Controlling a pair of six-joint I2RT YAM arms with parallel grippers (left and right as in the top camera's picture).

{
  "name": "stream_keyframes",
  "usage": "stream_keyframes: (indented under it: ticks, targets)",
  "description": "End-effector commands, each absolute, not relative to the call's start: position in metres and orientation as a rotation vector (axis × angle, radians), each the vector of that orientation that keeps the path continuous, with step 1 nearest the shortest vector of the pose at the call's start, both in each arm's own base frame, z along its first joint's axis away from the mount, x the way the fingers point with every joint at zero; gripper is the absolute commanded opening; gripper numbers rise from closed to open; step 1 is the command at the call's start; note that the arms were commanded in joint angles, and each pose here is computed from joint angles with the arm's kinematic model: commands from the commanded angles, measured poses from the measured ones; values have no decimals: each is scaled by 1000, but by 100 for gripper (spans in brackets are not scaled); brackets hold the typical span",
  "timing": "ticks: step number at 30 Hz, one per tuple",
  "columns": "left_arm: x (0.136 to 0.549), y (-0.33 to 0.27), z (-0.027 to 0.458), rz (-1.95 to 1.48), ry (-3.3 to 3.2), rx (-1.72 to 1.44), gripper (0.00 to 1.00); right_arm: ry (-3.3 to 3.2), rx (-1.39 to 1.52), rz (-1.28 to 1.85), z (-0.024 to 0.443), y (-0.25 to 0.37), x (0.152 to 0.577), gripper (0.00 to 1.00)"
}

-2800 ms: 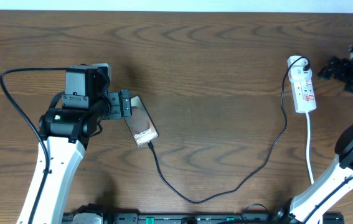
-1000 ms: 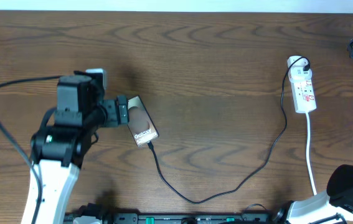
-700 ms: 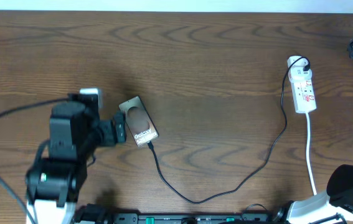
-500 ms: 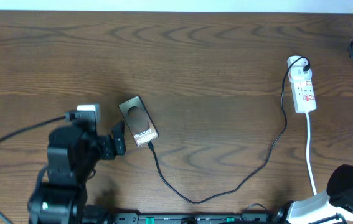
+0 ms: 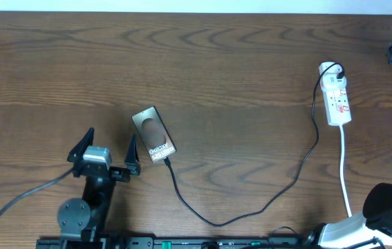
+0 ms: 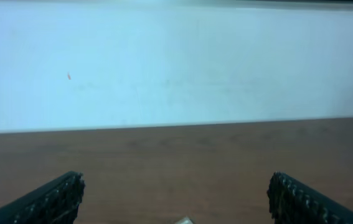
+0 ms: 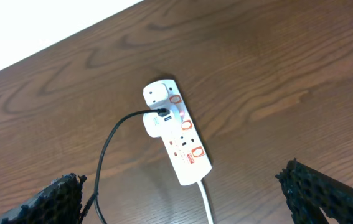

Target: Plug charger to phone and switch on socket

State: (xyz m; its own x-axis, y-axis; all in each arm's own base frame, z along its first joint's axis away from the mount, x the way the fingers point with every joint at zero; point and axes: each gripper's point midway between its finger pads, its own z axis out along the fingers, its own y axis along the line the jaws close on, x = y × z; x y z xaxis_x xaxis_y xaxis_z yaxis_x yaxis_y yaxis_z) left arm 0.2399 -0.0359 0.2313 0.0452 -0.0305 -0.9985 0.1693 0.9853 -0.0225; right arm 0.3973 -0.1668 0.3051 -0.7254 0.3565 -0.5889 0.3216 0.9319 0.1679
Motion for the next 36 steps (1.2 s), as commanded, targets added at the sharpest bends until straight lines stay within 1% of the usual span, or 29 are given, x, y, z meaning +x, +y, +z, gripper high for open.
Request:
stream_keyframes:
  ticks: [1, 10, 13, 36]
  targets:
    - [240, -31, 219, -105, 1474, 130, 94, 2435, 491, 81, 305, -166, 399, 99]
    - [245, -25, 167, -106, 1599, 126, 94, 2435, 491, 81, 305, -166, 399, 99]
    - [243, -24, 139, -107, 1711, 116, 95, 2434, 491, 81, 305, -166, 399, 99]
    - [243, -24, 140, -109, 1707, 118, 95, 2434, 491, 81, 305, -166, 399, 99]
